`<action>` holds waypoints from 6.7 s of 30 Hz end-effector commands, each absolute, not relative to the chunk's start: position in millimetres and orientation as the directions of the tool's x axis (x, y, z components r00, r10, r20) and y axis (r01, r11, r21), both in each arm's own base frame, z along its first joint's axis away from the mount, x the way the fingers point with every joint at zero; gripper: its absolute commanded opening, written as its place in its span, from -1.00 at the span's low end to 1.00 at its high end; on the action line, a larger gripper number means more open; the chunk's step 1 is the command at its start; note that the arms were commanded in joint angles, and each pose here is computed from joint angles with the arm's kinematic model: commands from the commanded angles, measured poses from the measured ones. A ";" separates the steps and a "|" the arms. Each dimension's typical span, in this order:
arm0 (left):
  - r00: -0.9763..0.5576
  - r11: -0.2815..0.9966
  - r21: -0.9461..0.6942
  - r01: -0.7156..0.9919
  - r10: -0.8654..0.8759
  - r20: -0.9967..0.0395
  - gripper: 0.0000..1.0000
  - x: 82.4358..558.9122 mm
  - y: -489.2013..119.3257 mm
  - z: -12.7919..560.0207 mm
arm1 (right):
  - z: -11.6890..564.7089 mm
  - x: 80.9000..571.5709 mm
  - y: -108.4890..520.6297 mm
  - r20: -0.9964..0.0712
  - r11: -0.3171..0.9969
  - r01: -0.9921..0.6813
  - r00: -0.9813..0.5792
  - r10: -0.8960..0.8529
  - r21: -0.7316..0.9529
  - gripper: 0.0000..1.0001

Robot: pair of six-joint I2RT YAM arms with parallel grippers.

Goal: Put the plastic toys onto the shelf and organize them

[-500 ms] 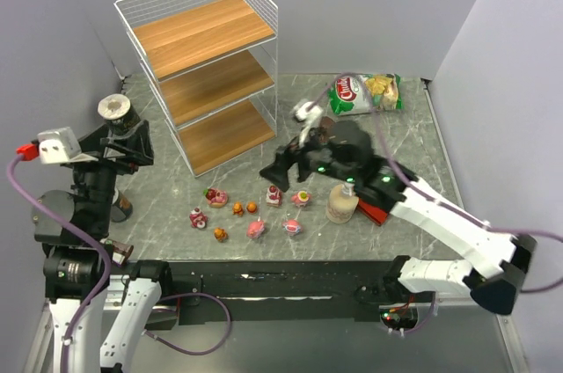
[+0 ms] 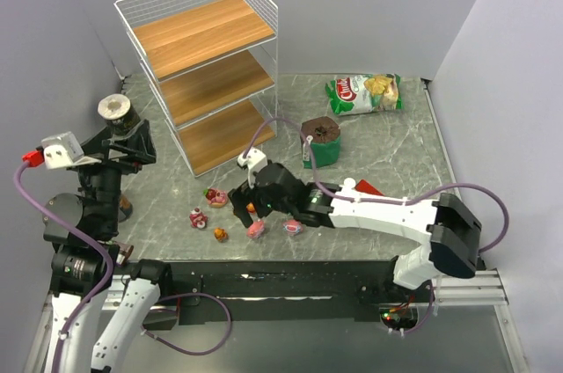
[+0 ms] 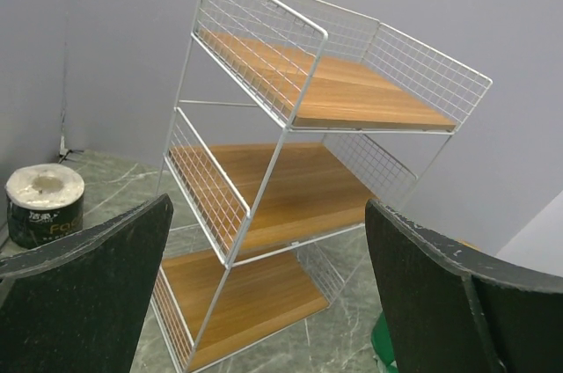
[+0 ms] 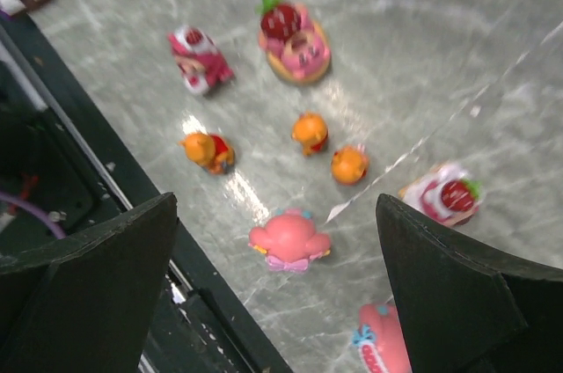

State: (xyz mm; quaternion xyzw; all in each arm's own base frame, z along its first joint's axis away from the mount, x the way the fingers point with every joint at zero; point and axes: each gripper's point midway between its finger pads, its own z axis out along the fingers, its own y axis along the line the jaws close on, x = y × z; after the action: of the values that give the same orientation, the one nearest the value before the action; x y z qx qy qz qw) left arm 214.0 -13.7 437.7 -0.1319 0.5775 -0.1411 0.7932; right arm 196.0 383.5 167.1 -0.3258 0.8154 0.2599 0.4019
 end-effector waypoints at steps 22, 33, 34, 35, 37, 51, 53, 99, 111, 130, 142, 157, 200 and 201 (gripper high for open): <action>0.418 0.897 -0.442 -0.014 -0.396 -0.817 0.93 209.2 9.0 422.3 | 78.7 174.4 387.5 -0.699 0.753 -0.631 -0.624 -0.349 0.187 0.75; 0.404 0.897 -0.440 -0.038 -0.389 -0.828 0.93 215.3 10.0 414.4 | 53.5 171.9 378.6 -0.654 0.765 -0.630 -0.636 -0.410 0.133 0.92; 0.401 0.897 -0.439 -0.041 -0.388 -0.830 0.93 216.6 9.9 413.5 | 52.6 171.3 378.1 -0.654 0.765 -0.631 -0.635 -0.412 0.130 0.93; 0.397 0.899 -0.437 -0.044 -0.385 -0.833 0.93 217.9 9.6 411.5 | 50.3 171.2 377.3 -0.650 0.767 -0.629 -0.637 -0.415 0.127 0.93; 0.394 0.899 -0.436 -0.047 -0.384 -0.835 0.93 219.2 9.5 410.6 | 48.2 171.6 376.6 -0.647 0.769 -0.627 -0.639 -0.415 0.126 0.93; 0.391 0.898 -0.436 -0.062 -0.380 -0.838 0.93 220.9 11.2 406.3 | 33.4 168.7 377.5 -0.623 0.773 -0.621 -0.657 -0.424 0.129 0.66; 0.390 0.898 -0.436 -0.064 -0.380 -0.839 0.93 221.3 11.3 406.0 | 32.3 169.2 377.0 -0.622 0.777 -0.617 -0.659 -0.423 0.126 0.58; 0.396 0.895 -0.432 -0.107 -0.360 -0.844 0.93 221.4 18.5 400.1 | 152.1 328.7 378.2 -0.842 0.811 -0.574 -0.487 -0.232 0.109 -0.12; 0.369 0.900 -0.418 -0.118 -0.351 -0.860 0.93 230.2 15.7 392.9 | 138.6 403.7 380.2 -0.911 0.849 -0.523 -0.383 -0.154 0.077 -0.09; 0.366 0.900 -0.420 -0.117 -0.354 -0.861 0.93 230.8 15.2 392.3 | 119.9 445.7 390.0 -0.892 0.875 -0.462 -0.443 -0.084 0.147 -0.04; 0.372 0.899 -0.424 -0.110 -0.358 -0.856 0.93 228.8 15.1 393.3 | 94.3 445.8 408.2 -0.845 0.863 -0.418 -0.535 0.018 0.283 -0.02; 0.372 0.899 -0.424 -0.110 -0.358 -0.856 0.93 228.6 15.1 392.5 | 75.1 456.3 395.8 -0.832 0.920 -0.303 -0.554 0.042 0.248 0.11; 0.383 0.897 -0.429 -0.108 -0.361 -0.850 0.93 224.3 16.8 392.6 | 70.1 463.7 409.7 -0.784 0.919 -0.239 -0.612 0.107 0.313 0.55; 0.384 0.897 -0.429 -0.106 -0.361 -0.850 0.93 224.0 16.7 392.9 | 71.6 462.6 407.8 -0.784 0.921 -0.228 -0.609 0.119 0.317 0.55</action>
State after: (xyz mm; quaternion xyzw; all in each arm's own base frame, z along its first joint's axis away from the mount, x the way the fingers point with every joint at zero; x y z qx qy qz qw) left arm 228.7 14.4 384.2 -0.2090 0.5667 -0.0753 0.7934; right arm 456.5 406.1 52.7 -0.0585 0.8899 0.1770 0.4162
